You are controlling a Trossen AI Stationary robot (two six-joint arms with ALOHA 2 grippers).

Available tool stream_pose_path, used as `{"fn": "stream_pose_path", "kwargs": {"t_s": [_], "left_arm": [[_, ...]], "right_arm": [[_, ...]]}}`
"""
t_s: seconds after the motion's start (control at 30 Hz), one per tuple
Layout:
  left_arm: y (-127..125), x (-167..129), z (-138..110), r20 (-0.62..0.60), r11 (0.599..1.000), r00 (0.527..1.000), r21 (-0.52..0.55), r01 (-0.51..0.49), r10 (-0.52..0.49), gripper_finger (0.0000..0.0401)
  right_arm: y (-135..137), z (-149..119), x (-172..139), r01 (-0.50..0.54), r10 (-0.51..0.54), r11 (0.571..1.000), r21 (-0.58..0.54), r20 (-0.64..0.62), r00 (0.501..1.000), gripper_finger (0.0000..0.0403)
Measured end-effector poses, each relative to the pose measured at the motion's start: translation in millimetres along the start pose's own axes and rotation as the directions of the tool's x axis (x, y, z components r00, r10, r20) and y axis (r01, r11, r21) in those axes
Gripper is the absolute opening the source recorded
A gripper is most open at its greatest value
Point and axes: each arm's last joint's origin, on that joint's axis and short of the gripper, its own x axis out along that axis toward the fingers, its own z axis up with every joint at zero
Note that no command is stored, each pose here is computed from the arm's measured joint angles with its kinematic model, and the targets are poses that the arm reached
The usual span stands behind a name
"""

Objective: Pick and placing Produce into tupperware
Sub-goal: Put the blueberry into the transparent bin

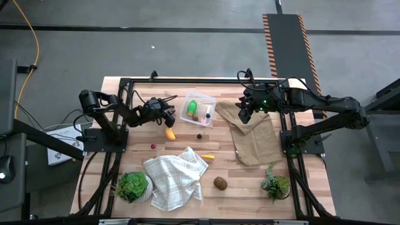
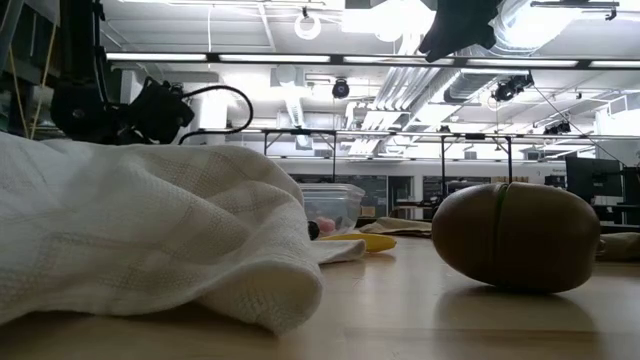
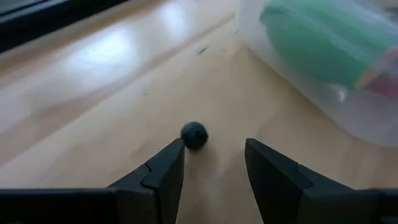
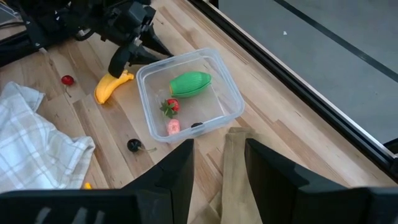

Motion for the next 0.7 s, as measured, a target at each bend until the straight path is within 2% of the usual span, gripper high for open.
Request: {"fn": "stream_pose_path", "kwargs": {"t_s": [0.13,0.7], "left_arm": [[1.1,0.0,0.4,0.006,1.0,1.0,-0.008,-0.027,0.027,0.0159],[1.1,0.0,0.2,0.006,0.999,0.999,-0.002,-0.034,0.034,0.0159]], "right_arm": [[0.0,-0.1,0.0,0.0,0.0,1.0,0.0,0.0,1.0,0.0133],[0.0,-0.1,0.0,0.0,0.0,1.0,-0.001,-0.001,1.0,0.0133]]}}
